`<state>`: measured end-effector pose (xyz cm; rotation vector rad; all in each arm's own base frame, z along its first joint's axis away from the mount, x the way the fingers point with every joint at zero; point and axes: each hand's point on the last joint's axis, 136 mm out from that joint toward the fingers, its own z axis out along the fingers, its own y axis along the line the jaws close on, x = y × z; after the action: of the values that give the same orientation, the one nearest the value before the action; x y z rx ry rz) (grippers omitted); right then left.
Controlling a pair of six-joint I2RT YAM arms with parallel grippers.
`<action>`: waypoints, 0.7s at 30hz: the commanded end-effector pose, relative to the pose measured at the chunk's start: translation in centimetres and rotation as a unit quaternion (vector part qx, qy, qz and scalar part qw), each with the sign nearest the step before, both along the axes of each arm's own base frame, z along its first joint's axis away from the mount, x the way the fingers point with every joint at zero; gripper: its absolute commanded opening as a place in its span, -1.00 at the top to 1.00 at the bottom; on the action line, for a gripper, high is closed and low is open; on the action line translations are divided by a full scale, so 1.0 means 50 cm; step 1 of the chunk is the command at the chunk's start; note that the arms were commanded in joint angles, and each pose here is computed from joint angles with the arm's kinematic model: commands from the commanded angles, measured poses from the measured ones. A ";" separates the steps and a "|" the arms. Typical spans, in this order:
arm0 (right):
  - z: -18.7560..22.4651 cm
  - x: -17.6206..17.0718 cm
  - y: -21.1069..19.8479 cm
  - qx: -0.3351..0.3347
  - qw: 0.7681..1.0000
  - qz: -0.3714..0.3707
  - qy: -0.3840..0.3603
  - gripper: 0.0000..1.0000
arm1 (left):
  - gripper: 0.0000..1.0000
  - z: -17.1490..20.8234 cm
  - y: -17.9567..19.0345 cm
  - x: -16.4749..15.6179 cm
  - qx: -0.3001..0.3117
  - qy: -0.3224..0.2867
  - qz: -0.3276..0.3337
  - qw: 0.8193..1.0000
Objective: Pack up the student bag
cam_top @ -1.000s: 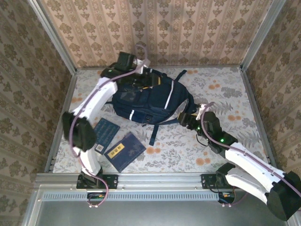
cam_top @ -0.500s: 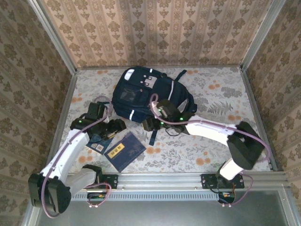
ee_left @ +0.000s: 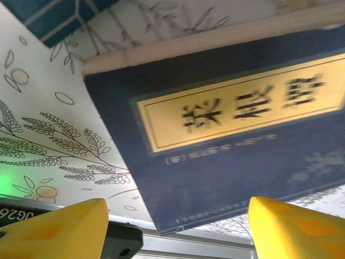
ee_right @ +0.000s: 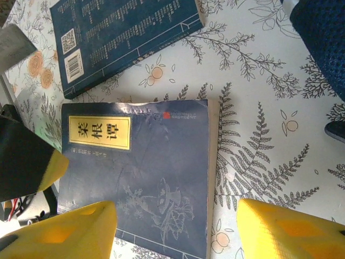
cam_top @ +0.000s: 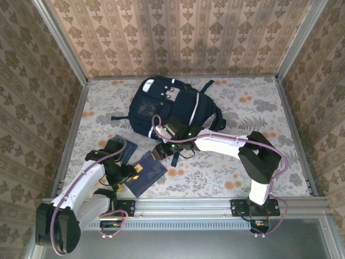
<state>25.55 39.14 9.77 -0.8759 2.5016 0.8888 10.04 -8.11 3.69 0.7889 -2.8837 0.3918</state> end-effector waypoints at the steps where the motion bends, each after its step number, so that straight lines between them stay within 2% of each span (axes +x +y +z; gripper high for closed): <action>1: 0.006 -0.018 -0.017 -0.004 1.000 0.010 -0.003 -0.26 | -0.38 -0.023 -0.014 0.014 -0.017 0.003 0.020 1.000; 6: -0.010 -0.008 -0.068 -0.034 0.999 -0.023 -0.024 -0.27 | -0.25 -0.033 -0.072 0.063 -0.071 -0.027 -0.006 0.997; 10: -0.016 0.007 -0.109 -0.036 0.997 -0.059 -0.018 -0.27 | -0.21 -0.020 -0.123 0.093 -0.084 -0.045 -0.051 0.994; 15: -0.028 0.019 -0.157 -0.042 0.993 -0.108 -0.009 -0.28 | -0.21 0.002 -0.236 0.118 -0.144 -0.052 -0.135 0.979; 18: -0.033 0.018 -0.181 -0.045 0.991 -0.125 -0.002 -0.28 | -0.26 0.031 -0.290 0.127 -0.155 -0.067 -0.192 0.967; 21: -0.033 0.006 -0.195 -0.052 0.991 -0.121 -0.003 -0.29 | -0.30 0.054 -0.297 0.140 -0.138 -0.081 -0.225 0.961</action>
<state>26.05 30.12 7.36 -0.6094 2.6120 0.7003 14.21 -19.66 3.48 0.2363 -2.8693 0.5805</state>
